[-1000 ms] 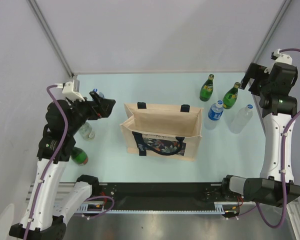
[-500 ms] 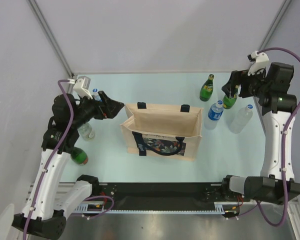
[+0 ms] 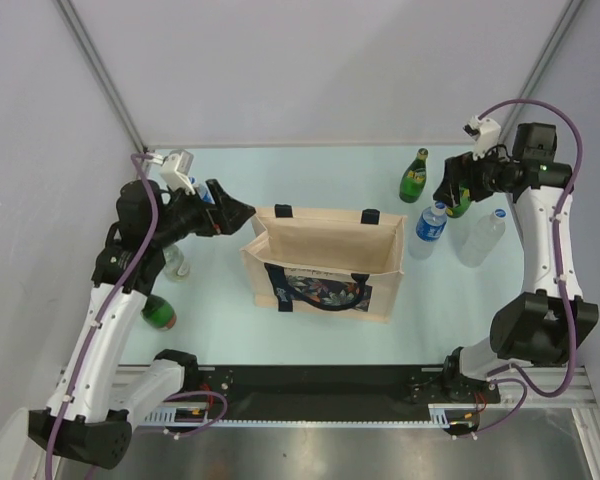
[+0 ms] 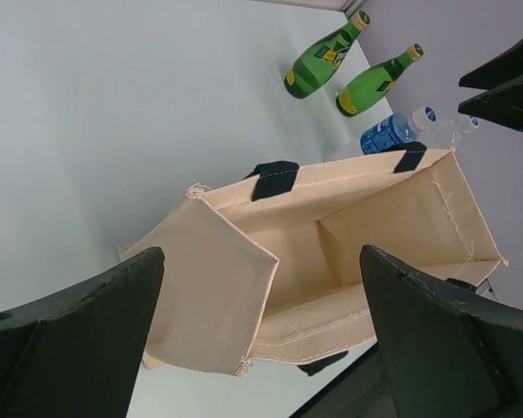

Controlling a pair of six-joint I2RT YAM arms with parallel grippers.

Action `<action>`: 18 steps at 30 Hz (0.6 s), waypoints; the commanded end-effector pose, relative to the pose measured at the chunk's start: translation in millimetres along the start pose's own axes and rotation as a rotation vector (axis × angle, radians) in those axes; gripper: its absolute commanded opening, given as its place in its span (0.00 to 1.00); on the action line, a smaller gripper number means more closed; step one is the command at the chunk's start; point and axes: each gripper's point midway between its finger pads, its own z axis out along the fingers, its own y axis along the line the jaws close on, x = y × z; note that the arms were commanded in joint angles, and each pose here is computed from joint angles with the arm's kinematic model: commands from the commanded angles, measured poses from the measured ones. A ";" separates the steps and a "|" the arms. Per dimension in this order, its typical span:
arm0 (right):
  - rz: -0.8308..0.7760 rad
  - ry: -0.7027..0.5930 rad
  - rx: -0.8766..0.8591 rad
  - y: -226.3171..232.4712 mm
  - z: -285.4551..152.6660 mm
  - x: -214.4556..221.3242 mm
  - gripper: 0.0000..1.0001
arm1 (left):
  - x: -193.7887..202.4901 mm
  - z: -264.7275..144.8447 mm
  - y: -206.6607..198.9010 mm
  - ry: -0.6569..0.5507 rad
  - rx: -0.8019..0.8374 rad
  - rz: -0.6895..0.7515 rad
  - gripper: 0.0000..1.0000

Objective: Place the beverage into the canvas bag

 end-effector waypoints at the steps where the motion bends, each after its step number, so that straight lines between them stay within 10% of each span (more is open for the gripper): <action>1: -0.081 0.045 -0.011 0.1 17.2 5.9 1.00 | -20.5 -1.6 -16.8 -0.045 0.054 0.038 1.00; 18: -0.071 0.180 0.020 -2.7 54.4 46.7 0.81 | -24.2 12.7 -10.8 -0.032 0.045 0.040 1.00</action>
